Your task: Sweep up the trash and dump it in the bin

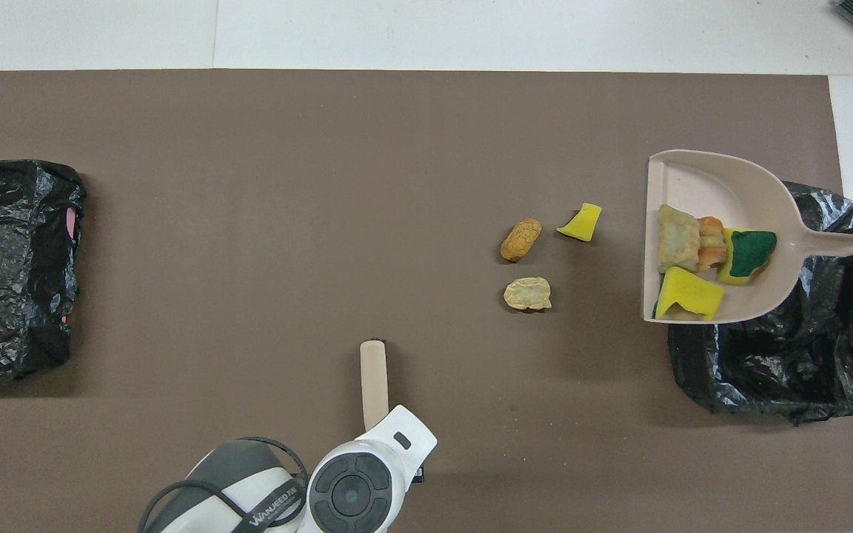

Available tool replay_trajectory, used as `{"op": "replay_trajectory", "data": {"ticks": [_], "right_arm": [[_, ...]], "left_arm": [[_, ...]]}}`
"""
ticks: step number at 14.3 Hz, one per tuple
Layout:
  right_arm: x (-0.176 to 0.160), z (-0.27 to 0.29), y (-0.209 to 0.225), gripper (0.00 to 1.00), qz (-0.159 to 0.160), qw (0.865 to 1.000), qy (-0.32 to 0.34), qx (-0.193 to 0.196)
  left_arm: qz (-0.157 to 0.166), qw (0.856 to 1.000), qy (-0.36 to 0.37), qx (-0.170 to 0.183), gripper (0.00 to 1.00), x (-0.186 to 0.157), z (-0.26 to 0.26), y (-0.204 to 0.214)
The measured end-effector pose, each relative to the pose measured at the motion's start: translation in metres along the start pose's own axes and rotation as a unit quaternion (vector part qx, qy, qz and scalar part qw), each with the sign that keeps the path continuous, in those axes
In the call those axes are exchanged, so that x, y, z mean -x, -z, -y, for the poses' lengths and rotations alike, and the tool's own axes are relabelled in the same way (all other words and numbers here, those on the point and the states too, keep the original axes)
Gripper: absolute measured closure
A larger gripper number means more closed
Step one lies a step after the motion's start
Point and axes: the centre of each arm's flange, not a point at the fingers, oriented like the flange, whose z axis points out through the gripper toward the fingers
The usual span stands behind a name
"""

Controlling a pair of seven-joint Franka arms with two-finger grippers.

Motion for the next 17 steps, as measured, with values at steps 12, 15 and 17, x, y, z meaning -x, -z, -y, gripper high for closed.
{"op": "replay_trajectory", "data": {"ticks": [12, 15, 17], "right_arm": [[0.117, 0.028, 0.006, 0.69, 0.214, 0.977, -0.002, -0.002], [0.115, 0.036, 0.003, 0.69, 0.241, 0.970, -0.010, -0.009], [0.108, 0.038, 0.002, 0.69, 0.259, 0.966, -0.013, -0.009]], "left_arm": [[-0.012, 1.000, 0.021, 0.016, 0.21, -0.022, 0.006, -0.005], [-0.028, 0.997, 0.064, 0.039, 0.00, -0.064, 0.032, 0.022], [-0.041, 0.994, 0.088, 0.049, 0.00, -0.093, 0.058, 0.041]]}}
